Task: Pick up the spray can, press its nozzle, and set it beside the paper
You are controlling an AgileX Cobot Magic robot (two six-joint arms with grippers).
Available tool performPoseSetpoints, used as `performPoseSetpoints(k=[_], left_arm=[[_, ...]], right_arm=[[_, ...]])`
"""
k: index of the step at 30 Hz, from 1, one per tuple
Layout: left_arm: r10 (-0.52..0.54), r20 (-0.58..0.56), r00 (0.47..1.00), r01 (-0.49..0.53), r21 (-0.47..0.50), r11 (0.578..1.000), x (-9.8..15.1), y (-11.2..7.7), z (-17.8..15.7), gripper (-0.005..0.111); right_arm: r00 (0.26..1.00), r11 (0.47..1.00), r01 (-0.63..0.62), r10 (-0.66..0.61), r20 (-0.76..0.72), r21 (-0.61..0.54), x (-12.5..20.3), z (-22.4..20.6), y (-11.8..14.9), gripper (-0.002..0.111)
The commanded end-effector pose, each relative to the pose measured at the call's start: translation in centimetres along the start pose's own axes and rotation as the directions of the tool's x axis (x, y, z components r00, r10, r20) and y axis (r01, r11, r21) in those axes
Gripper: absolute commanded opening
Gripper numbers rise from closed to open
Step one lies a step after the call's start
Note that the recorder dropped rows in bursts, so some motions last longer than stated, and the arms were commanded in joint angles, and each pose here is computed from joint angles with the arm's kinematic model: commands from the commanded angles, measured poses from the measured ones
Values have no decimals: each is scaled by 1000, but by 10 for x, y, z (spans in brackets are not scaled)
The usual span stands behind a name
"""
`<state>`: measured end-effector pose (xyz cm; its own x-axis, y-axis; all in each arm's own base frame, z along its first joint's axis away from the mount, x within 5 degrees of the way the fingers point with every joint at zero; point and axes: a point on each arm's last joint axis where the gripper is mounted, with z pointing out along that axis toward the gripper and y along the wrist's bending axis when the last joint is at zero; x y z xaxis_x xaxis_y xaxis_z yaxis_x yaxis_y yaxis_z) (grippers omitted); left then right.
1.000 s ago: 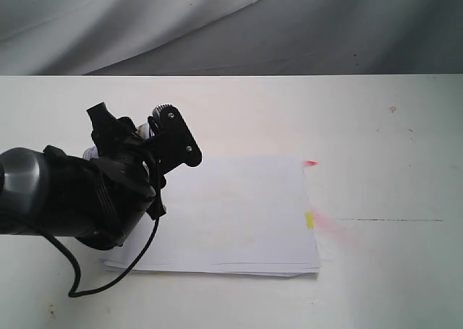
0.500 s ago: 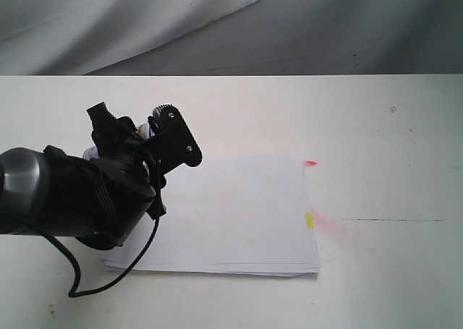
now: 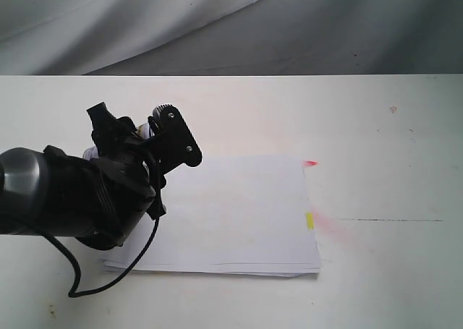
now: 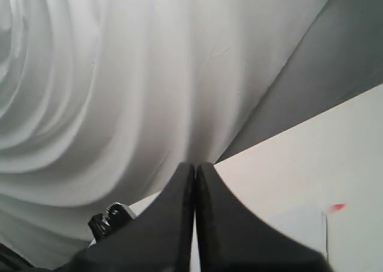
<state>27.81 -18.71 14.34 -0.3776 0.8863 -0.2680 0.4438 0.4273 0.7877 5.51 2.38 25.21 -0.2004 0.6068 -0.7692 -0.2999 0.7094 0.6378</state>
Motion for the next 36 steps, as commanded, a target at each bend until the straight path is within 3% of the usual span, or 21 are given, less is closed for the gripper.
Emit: performPoseSetpoints(k=[1,5,10,18,23,26,28,31,36], left_arm=[[7,13,1000,-6,-48,999,-4,7,-3,0],[7,13,1000,-6,-48,999,-4,7,-3,0],[7,13,1000,-6,-48,999,-4,7,-3,0],[37,13,999,-36,-50,998,-4,7,-3,0],[40,16,999,-39,-51,998,-5,7,-3,0],[40,16,999,-39,-51,998,-5,7,-3,0],[40,16,999,-39,-51,998,-5,7,-3,0],[34,16,999,-33,-51,998,-5,7,-3,0],[27,17,1000,-26,-51,998,-5,7,-3,0]], right_arm=[[990,995,97,-97,-103,-2,-38,20,37,0],[945,983,181,-173,-278,5,-74,59,71,0],[869,942,329,-329,-370,-66,-112,109,104,0],[716,916,354,-395,-576,-188,-120,189,119,0],[567,875,400,-471,-676,-273,-96,241,96,0],[509,888,357,-446,-736,-290,-75,266,69,0],[501,902,301,-426,-753,-310,-66,281,50,0],[546,919,194,-392,-741,-344,-58,300,30,0],[545,910,143,-400,-737,-388,-36,321,1,0]])
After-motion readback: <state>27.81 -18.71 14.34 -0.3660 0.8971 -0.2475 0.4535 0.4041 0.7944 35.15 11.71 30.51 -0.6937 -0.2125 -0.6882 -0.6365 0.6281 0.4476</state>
